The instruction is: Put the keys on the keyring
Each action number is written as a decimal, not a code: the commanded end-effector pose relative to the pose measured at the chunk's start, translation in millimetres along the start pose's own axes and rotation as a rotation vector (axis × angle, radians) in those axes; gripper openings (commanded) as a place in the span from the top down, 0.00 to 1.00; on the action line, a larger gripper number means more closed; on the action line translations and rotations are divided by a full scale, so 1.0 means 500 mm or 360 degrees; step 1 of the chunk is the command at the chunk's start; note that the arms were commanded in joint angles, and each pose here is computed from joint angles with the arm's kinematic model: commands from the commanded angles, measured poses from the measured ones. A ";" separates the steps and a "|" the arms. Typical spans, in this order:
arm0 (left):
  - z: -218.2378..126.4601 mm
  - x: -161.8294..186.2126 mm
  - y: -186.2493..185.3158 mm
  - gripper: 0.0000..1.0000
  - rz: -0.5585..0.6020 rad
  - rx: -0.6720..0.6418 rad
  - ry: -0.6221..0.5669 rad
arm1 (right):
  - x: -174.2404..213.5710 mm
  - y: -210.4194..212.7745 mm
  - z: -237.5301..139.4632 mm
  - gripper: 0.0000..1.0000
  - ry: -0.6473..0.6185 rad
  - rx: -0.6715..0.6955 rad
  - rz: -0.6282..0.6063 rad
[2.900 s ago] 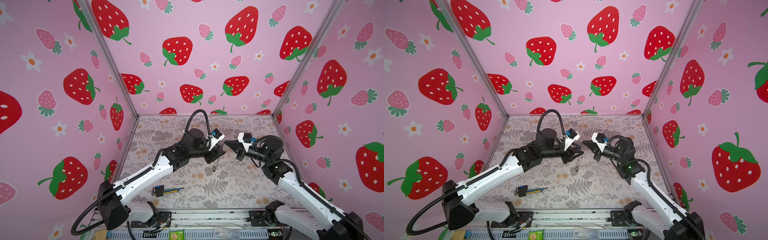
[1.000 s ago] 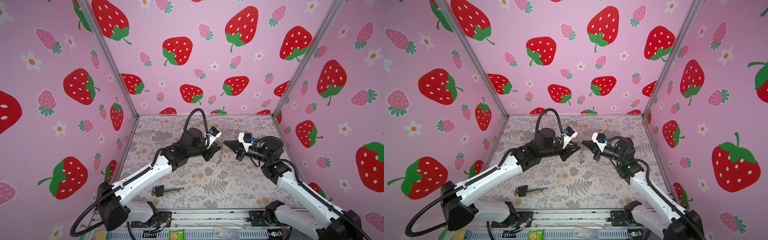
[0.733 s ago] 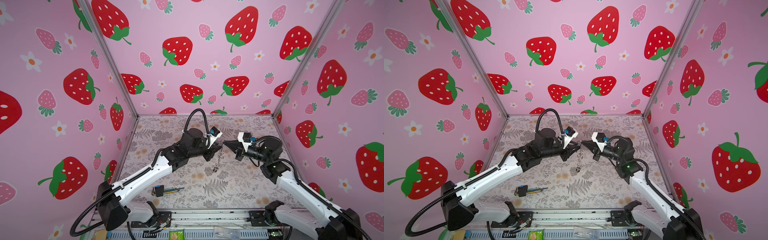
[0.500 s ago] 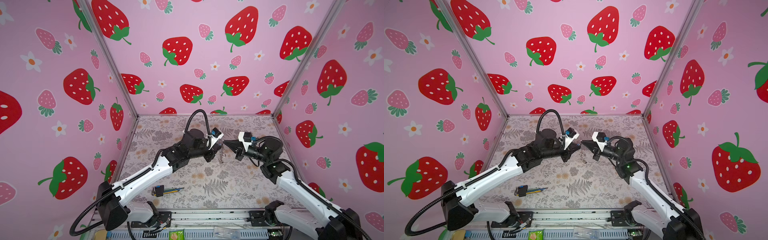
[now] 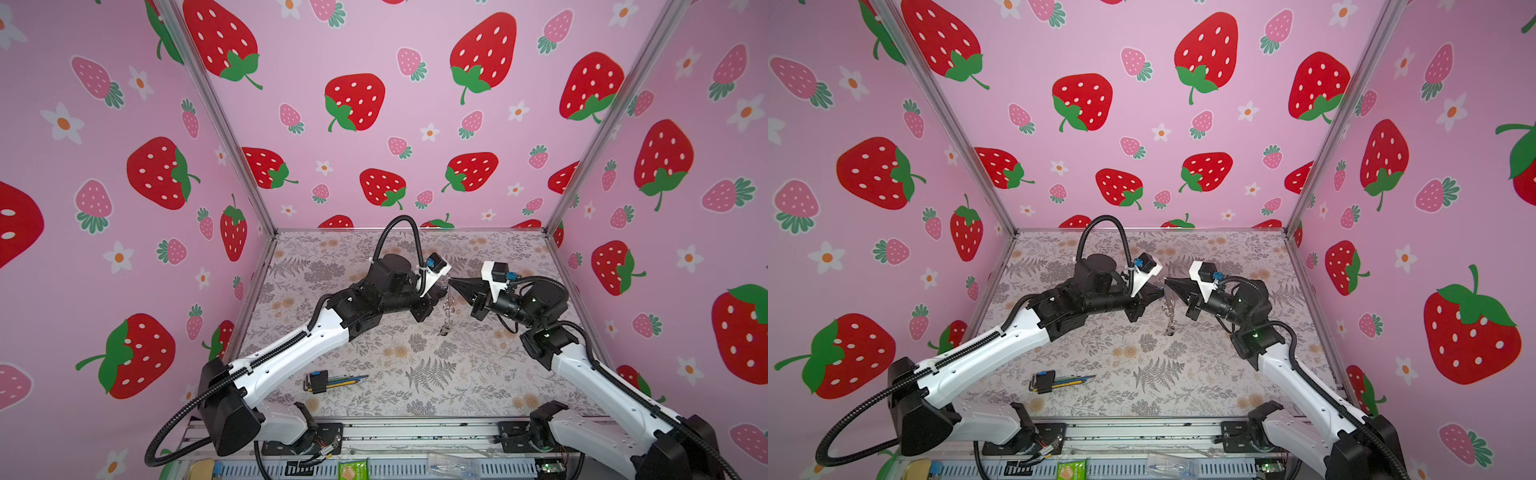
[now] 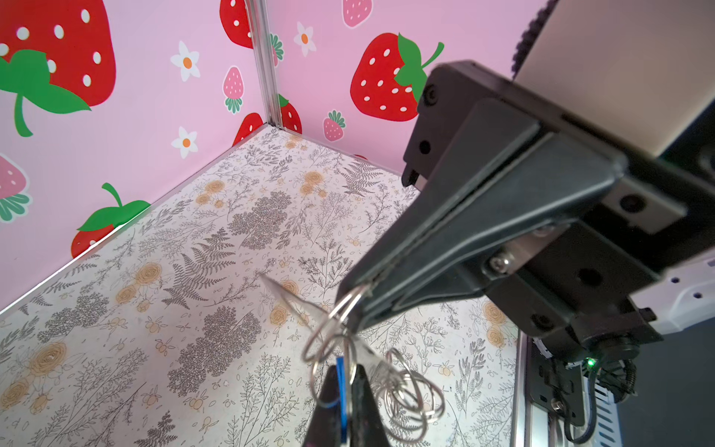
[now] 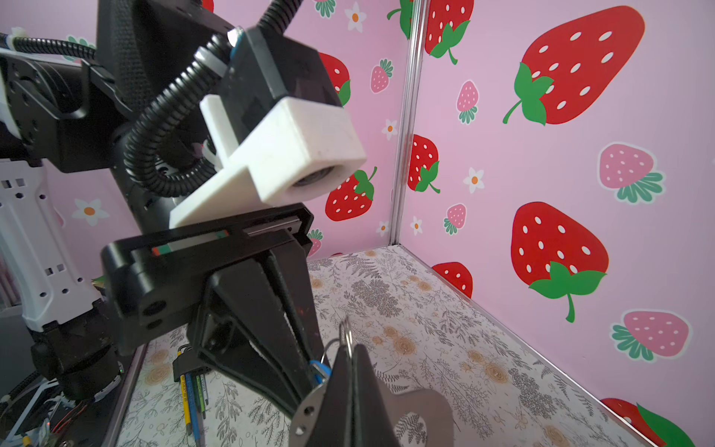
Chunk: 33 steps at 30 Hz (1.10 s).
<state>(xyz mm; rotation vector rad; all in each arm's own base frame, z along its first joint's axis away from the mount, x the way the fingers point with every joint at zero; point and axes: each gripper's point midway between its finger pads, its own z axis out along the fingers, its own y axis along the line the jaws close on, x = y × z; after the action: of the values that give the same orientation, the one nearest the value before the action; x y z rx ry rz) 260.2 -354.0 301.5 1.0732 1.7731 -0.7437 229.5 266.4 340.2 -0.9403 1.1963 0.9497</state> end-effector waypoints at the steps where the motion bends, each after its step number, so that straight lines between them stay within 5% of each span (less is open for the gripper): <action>1: -0.002 -0.022 -0.022 1.00 0.0032 0.0088 -0.0010 | -0.040 -0.002 -0.006 1.00 -0.0113 0.0029 -0.0041; 19: -0.015 -0.011 -0.001 1.00 0.0177 0.0013 0.0146 | -0.020 0.011 -0.023 1.00 -0.0033 -0.0035 -0.0084; 33: -0.023 -0.012 -0.017 1.00 0.0157 0.0241 0.0245 | -0.009 0.030 -0.027 1.00 0.0032 -0.0161 -0.0149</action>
<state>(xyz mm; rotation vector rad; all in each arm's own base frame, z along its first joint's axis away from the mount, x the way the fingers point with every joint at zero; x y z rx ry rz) 257.6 -349.5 298.9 1.2915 1.8355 -0.7105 216.8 258.7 326.9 -1.0378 1.1856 0.9569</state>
